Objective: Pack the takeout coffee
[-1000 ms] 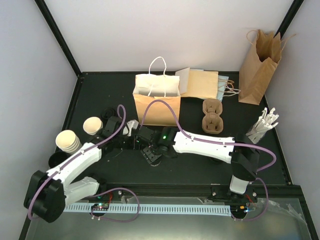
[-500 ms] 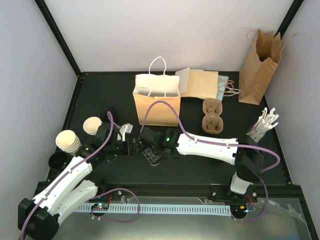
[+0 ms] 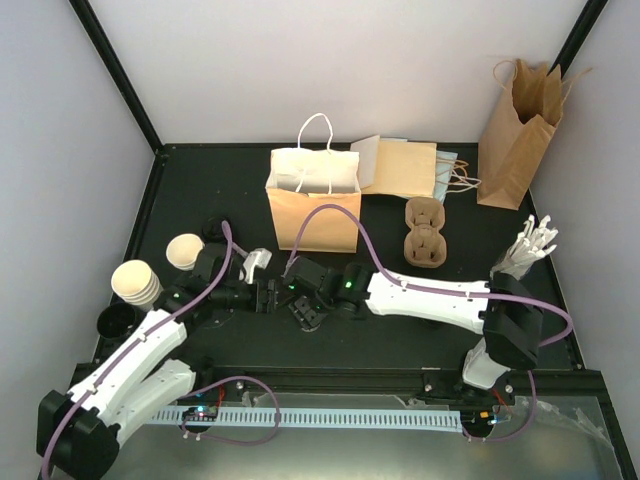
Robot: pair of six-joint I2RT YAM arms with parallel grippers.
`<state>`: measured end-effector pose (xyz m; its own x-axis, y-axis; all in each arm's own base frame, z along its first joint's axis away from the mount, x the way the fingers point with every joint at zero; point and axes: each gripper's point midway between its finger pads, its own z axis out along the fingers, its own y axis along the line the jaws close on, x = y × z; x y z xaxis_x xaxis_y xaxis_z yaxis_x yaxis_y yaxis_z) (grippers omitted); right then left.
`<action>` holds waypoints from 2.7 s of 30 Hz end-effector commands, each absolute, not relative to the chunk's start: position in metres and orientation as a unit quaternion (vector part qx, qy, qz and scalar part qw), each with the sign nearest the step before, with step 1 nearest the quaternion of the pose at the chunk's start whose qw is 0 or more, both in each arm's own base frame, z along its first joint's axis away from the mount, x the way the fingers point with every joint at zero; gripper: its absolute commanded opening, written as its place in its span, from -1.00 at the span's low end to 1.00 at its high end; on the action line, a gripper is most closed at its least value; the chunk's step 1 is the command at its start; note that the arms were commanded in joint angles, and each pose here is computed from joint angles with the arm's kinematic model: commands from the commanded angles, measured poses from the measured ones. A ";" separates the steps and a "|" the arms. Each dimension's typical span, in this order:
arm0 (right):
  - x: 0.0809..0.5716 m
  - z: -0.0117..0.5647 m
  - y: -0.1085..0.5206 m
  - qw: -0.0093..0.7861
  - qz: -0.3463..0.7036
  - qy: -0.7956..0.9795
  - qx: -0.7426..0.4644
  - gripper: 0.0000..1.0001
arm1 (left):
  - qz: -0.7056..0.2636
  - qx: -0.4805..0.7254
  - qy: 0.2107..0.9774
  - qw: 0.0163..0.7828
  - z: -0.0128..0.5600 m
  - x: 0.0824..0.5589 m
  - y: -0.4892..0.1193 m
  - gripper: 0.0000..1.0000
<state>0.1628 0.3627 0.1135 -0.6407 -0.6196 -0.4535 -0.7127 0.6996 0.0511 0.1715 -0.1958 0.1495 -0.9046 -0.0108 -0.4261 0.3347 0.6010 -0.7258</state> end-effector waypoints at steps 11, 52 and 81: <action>0.130 0.068 0.272 0.067 -0.014 0.949 -0.307 0.46 | -0.428 0.128 0.865 0.227 0.173 0.183 -0.200 0.68; 0.167 0.112 0.287 0.122 -0.021 0.925 -0.358 0.46 | -0.306 0.051 0.884 0.349 0.247 0.231 -0.160 0.77; 0.238 0.183 0.217 0.212 0.031 0.952 -0.217 0.46 | -0.174 0.063 0.922 0.340 0.311 0.429 -0.158 0.58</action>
